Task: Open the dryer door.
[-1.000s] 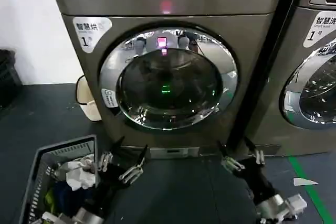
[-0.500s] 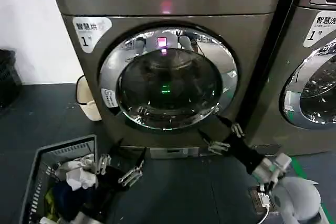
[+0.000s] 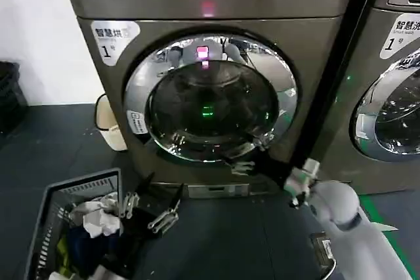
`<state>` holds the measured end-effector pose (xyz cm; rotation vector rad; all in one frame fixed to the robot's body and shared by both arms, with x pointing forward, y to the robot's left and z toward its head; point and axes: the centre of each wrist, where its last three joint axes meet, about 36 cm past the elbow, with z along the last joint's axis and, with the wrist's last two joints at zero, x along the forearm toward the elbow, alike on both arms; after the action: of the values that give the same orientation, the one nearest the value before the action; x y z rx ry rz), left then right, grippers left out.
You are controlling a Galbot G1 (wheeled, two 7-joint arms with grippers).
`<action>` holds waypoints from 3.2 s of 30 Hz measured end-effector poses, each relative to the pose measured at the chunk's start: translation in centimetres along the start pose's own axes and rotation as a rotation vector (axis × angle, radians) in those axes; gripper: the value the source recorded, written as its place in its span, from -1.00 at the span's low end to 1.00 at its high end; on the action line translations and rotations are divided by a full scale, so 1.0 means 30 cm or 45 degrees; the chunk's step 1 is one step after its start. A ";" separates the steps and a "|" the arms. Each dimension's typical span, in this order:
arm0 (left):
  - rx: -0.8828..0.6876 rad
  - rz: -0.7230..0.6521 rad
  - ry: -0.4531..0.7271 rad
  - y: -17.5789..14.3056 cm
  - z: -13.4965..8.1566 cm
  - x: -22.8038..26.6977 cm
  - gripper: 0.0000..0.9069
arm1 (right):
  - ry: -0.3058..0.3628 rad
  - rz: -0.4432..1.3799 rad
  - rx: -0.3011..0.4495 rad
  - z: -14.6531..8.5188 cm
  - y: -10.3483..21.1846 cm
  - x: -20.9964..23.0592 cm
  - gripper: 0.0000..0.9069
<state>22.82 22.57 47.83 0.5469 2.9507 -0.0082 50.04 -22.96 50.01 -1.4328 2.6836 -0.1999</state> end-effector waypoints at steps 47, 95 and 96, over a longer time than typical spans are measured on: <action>0.018 0.003 0.001 -0.022 0.000 -0.006 1.00 | 0.005 -0.295 0.061 -0.032 0.133 -0.668 1.00; -0.154 -0.310 -0.024 0.362 -0.101 0.073 1.00 | -0.108 -0.722 -0.041 -0.043 0.115 -0.631 1.00; -0.166 -0.316 -0.029 0.367 -0.107 0.074 1.00 | -0.108 -0.749 -0.040 -0.043 0.112 -0.624 1.00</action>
<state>24.25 33.75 50.93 0.1609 2.9491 0.1494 57.49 -5.43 51.13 -2.1469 2.1365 -0.1295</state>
